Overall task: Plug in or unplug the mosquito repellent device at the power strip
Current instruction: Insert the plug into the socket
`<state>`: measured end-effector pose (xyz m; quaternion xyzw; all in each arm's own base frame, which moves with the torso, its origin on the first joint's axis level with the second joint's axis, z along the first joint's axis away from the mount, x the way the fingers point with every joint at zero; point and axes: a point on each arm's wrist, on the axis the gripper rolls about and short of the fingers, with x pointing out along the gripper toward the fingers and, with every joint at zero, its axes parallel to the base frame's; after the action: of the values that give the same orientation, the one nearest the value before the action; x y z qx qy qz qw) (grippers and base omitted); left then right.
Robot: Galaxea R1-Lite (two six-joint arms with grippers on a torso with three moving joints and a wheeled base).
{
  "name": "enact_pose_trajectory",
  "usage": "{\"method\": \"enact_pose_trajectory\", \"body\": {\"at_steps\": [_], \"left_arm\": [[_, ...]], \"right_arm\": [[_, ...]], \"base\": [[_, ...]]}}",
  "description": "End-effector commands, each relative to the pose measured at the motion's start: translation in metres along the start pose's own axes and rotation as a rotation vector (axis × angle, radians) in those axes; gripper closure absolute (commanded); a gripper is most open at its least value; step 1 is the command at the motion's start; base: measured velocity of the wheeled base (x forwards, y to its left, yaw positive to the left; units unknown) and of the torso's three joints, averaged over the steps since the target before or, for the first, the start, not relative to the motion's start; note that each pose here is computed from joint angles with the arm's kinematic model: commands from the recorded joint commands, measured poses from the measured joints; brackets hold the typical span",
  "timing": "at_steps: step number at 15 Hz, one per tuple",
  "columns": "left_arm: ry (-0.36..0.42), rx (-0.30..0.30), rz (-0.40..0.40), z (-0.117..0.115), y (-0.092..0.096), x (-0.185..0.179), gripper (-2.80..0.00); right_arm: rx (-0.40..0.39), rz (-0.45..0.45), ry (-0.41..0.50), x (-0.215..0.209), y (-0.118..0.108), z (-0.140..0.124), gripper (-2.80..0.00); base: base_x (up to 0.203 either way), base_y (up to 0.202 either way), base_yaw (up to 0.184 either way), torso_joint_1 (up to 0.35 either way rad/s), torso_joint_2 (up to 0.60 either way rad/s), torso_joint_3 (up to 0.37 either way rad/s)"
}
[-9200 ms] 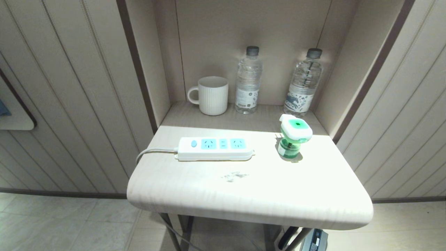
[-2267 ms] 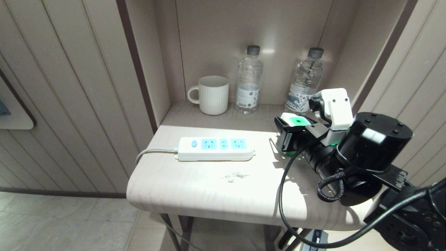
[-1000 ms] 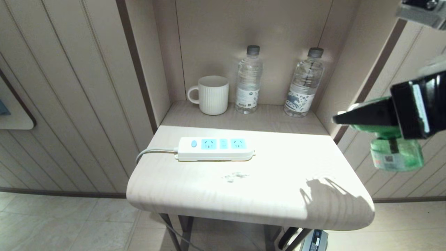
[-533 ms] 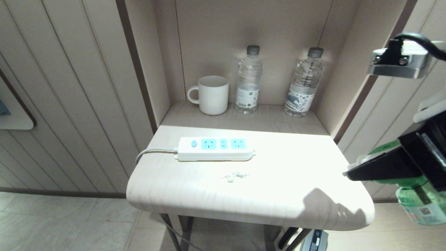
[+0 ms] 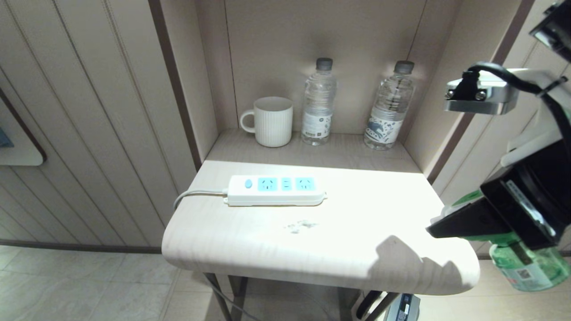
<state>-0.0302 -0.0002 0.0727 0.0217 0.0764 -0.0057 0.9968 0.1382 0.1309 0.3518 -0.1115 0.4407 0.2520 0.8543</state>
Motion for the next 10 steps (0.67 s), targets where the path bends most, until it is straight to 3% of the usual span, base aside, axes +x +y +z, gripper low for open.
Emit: {"method": "enact_pose_trajectory", "body": {"at_steps": [1, 10], "left_arm": [[0.002, 0.0, 0.0, 0.0, 0.0, 0.0, 0.0], [0.002, 0.0, 0.0, 0.0, 0.0, 0.0, 0.0]], "right_arm": [[-0.001, -0.002, 0.01, 0.001, 0.0, 0.0, 0.0], [-0.004, -0.008, 0.049, 0.021, 0.005, 0.011, 0.0]], "base": [[0.0, 0.0, 0.0, 0.027, -0.07, -0.057], [0.0, 0.0, 0.0, 0.173, -0.42, -0.254]]}}
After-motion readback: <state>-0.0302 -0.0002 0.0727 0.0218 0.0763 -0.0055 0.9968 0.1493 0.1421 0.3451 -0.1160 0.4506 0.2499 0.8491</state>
